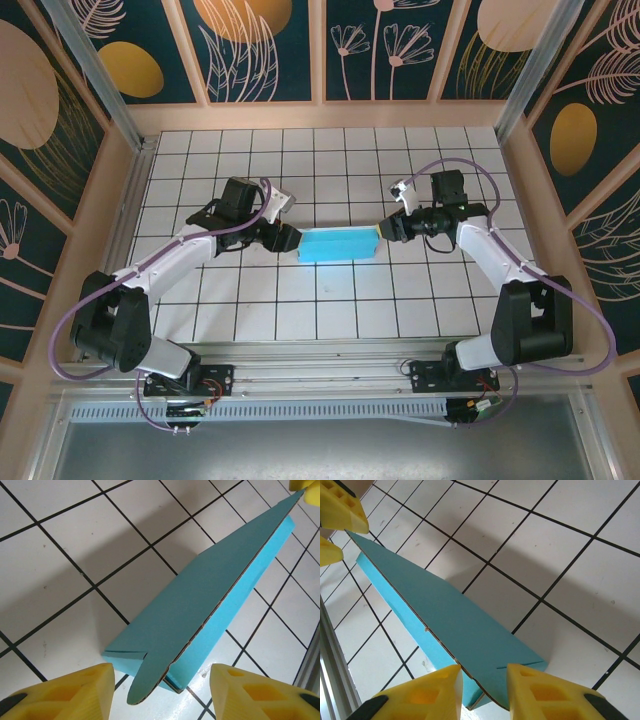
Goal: Fold the paper box
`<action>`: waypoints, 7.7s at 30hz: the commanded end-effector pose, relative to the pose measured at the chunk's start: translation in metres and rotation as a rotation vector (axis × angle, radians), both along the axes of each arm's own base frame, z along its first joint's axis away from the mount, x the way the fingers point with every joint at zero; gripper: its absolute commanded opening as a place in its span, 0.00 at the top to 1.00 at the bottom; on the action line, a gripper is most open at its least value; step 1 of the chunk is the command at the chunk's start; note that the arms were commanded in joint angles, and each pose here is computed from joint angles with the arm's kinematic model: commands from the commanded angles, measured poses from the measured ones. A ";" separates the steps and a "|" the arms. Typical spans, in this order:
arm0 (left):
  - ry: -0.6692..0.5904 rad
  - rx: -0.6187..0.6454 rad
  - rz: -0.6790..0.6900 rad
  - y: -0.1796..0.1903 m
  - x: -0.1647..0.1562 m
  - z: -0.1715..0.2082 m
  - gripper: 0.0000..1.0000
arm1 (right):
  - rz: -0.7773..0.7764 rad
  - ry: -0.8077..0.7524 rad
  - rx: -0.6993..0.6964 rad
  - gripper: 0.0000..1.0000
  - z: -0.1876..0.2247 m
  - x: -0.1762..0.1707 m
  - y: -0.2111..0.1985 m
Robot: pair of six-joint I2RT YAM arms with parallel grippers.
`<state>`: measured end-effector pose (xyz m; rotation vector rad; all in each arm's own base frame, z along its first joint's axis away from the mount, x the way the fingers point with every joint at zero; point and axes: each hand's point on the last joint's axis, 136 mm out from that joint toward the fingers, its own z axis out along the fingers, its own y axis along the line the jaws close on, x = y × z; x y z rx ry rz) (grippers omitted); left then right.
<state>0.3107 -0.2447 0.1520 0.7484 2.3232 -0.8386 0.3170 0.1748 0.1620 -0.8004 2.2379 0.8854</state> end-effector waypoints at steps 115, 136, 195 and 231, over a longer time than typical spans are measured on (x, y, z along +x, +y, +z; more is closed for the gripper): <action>0.015 0.041 0.122 0.001 0.031 0.019 1.00 | -0.170 0.066 -0.035 0.87 -0.009 0.007 0.025; 0.193 -0.174 0.266 -0.009 0.018 0.023 1.00 | -0.269 0.037 -0.057 0.93 -0.011 0.008 0.037; -0.075 -0.013 0.252 -0.011 -0.003 0.017 1.00 | -0.534 -0.010 -0.139 0.61 0.015 0.014 0.007; -0.069 -0.019 0.214 -0.019 -0.002 0.024 1.00 | -0.159 -0.175 -0.023 0.56 0.014 0.039 -0.016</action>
